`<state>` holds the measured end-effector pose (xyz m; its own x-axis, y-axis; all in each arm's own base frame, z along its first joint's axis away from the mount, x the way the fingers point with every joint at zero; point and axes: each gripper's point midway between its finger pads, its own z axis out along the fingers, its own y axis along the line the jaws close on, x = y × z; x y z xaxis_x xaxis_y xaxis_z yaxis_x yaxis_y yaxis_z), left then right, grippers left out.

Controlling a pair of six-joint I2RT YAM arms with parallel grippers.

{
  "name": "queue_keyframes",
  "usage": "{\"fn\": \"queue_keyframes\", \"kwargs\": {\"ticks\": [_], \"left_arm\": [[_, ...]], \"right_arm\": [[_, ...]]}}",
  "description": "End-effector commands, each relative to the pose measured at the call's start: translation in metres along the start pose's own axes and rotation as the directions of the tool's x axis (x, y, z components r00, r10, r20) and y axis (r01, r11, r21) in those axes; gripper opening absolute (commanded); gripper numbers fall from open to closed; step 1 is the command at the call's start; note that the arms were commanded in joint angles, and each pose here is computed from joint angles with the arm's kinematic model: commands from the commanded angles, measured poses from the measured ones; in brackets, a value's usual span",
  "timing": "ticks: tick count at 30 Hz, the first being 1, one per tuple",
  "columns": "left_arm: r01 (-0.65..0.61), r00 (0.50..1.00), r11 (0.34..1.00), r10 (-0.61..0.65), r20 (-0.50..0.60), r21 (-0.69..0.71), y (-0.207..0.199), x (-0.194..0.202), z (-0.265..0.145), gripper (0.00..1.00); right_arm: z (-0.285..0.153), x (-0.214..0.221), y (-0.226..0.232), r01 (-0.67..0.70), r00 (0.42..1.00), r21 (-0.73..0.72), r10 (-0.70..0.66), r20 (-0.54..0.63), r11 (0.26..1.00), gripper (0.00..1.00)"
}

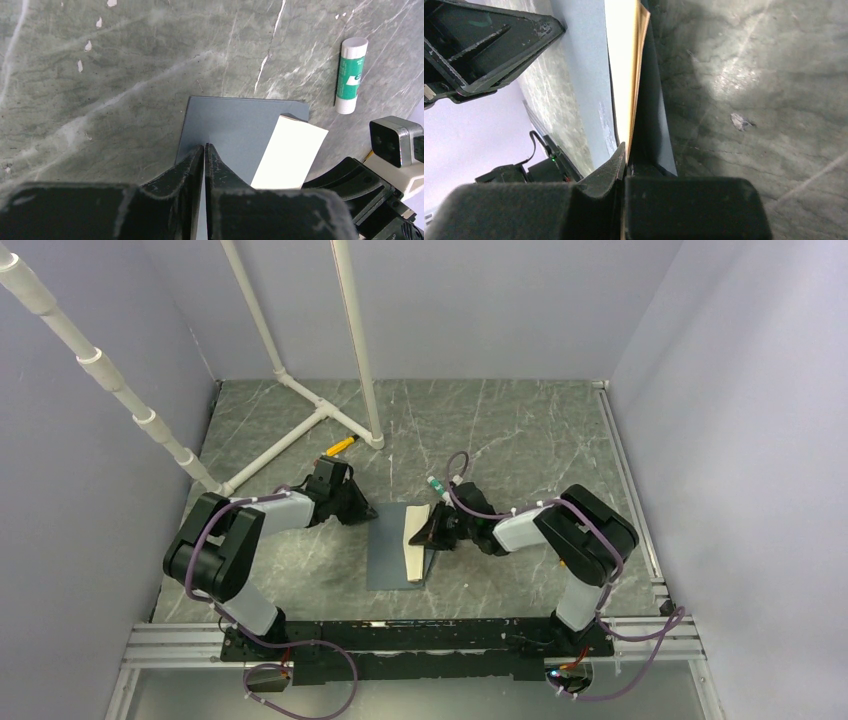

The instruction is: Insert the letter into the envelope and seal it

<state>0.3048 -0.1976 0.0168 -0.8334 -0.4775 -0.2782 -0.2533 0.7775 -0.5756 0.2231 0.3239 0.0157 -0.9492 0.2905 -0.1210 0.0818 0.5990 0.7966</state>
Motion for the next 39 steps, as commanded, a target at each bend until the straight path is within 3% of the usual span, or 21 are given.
{"fn": "queue_keyframes", "kwargs": {"ticks": [1, 7, 18, 21, 23, 26, 30, 35, 39], "left_arm": [[0.005, 1.000, 0.985, -0.008, -0.013, -0.171, 0.048, 0.014, 0.009, 0.15], [-0.004, 1.000, 0.988, 0.002, -0.013, -0.157, 0.043, 0.012, 0.005, 0.18], [-0.037, 0.999, 0.991, 0.035, -0.019, -0.130, 0.032, 0.007, 0.001, 0.26], [-0.040, 0.999, 0.991, 0.036, -0.033, -0.129, 0.033, 0.009, 0.004, 0.28], [-0.042, 0.998, 0.991, 0.037, -0.041, -0.124, 0.033, 0.011, 0.004, 0.29], [-0.046, 0.998, 0.993, 0.041, -0.049, -0.108, 0.029, 0.011, 0.004, 0.32], [-0.072, 0.997, 0.996, 0.070, -0.045, -0.044, 0.014, 0.009, -0.003, 0.46], [-0.118, 0.993, 0.993, 0.117, 0.028, 0.009, -0.006, -0.005, -0.031, 0.72], [-0.136, 0.989, 0.982, 0.143, 0.043, -0.130, 0.019, -0.008, -0.046, 0.78]], "right_arm": [[0.008, 0.004, -0.017, 0.062, 0.998, 0.091, -0.059, -0.036, 0.994, 0.00], [0.011, -0.001, -0.024, 0.106, 0.994, 0.139, -0.103, -0.024, 0.985, 0.02], [-0.016, -0.014, -0.027, 0.152, 0.984, 0.216, -0.169, 0.063, 0.964, 0.48], [-0.018, -0.016, -0.028, 0.143, 0.983, 0.225, -0.165, 0.081, 0.964, 0.51], [-0.017, -0.016, -0.029, 0.141, 0.983, 0.226, -0.163, 0.080, 0.964, 0.47], [-0.012, -0.015, -0.029, 0.146, 0.985, 0.217, -0.163, 0.064, 0.965, 0.24], [-0.005, -0.016, -0.030, 0.146, 0.985, 0.219, -0.162, 0.054, 0.965, 0.05], [-0.002, -0.016, -0.030, 0.149, 0.986, 0.220, -0.162, 0.044, 0.964, 0.00], [-0.001, -0.012, -0.029, 0.141, 0.988, 0.206, -0.150, 0.026, 0.968, 0.00]]}}
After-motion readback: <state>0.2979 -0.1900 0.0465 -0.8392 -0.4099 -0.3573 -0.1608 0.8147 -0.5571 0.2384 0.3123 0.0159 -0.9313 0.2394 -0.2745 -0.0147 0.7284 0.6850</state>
